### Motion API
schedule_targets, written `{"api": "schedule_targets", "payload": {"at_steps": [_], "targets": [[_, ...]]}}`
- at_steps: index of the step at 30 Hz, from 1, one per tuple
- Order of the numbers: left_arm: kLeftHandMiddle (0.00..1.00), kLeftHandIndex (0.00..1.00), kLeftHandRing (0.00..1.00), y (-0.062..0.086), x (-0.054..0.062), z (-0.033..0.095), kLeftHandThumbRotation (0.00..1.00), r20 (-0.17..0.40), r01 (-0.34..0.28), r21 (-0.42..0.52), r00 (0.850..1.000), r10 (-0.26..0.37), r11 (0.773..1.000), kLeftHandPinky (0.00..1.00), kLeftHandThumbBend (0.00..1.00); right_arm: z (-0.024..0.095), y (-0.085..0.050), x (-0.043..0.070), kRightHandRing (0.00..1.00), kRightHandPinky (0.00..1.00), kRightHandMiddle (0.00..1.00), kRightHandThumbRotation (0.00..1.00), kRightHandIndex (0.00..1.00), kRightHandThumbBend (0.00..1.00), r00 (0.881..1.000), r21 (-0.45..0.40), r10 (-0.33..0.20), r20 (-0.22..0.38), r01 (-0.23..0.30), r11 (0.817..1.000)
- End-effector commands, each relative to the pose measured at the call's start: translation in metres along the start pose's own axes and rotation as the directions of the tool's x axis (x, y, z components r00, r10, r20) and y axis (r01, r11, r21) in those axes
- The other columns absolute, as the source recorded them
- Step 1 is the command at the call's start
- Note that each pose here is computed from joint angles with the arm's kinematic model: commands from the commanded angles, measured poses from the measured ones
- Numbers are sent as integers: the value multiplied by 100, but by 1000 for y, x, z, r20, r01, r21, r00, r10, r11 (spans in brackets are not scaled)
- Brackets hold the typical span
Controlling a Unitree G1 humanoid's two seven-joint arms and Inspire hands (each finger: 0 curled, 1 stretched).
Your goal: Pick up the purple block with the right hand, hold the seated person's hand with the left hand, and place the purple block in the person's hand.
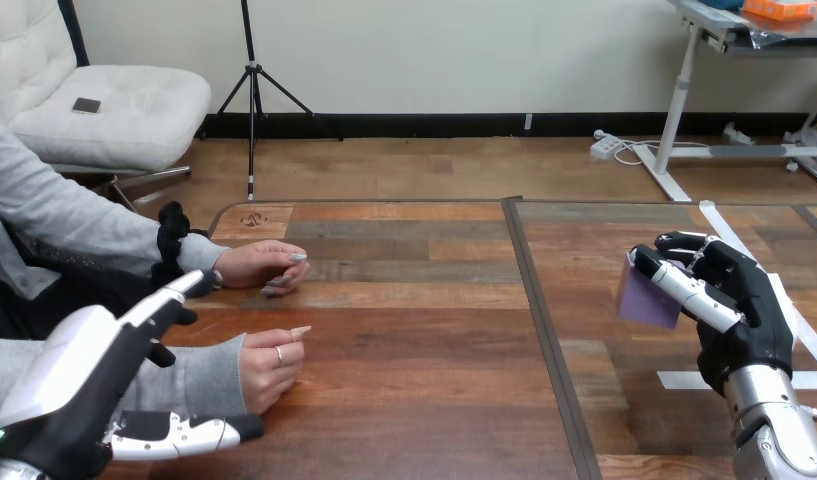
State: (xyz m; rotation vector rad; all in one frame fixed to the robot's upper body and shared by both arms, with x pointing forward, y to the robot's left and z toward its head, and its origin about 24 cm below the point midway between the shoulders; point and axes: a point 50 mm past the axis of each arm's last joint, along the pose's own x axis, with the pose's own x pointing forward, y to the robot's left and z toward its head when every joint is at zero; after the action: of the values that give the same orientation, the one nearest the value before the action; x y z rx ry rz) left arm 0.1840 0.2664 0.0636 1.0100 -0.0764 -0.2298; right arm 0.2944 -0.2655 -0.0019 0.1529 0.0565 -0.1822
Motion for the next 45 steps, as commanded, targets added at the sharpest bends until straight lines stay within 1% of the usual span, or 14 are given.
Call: {"api": "schedule_targets", "payload": {"at_steps": [1,4,5,8,14,15,22,28,34,43,45], "targets": [[90,91,86,19,17,16,38,76,-9,113,997,0,994,74,100,23,10,13,39,35,45,0,46,80,996,2,30,89,-31,1000],[88,89,85,21,19,16,36,70,-2,154,998,-9,988,75,100,23,10,14,39,34,45,0,46,80,996,5,30,88,-31,1000],[88,89,84,21,21,16,36,65,9,182,998,-21,983,75,100,24,10,14,39,34,45,0,46,80,996,5,28,88,-29,1000],[87,87,83,23,23,16,38,53,28,224,998,-41,974,75,100,24,10,14,39,34,45,0,46,80,996,7,25,88,-26,1000],[86,84,81,25,29,15,36,42,45,252,997,-57,967,75,100,24,11,14,39,34,45,0,46,80,995,19,29,95,-31,999],[85,83,81,25,30,15,34,43,46,252,997,-58,967,75,100,24,11,14,39,34,45,0,46,80,995,18,30,95,-32,999],[83,80,80,25,36,12,28,39,45,276,998,-58,960,73,100,24,11,13,39,34,45,0,46,79,994,24,32,100,-35,999],[82,78,79,25,40,8,24,36,31,309,998,-45,951,73,100,24,11,14,39,34,45,0,46,79,995,37,34,97,-37,999],[80,77,77,24,45,4,22,34,3,363,999,-17,932,71,100,24,11,13,39,34,45,0,45,79,995,30,27,95,-30,999],[80,77,78,21,51,-1,20,28,-16,377,1000,6,926,72,100,25,10,13,38,33,45,0,45,79,995,39,29,93,-33,999],[80,77,78,21,52,-1,20,24,-22,392,1000,14,920,72,100,25,10,14,38,33,45,0,45,78,995,42,29,94,-33,999]]}}
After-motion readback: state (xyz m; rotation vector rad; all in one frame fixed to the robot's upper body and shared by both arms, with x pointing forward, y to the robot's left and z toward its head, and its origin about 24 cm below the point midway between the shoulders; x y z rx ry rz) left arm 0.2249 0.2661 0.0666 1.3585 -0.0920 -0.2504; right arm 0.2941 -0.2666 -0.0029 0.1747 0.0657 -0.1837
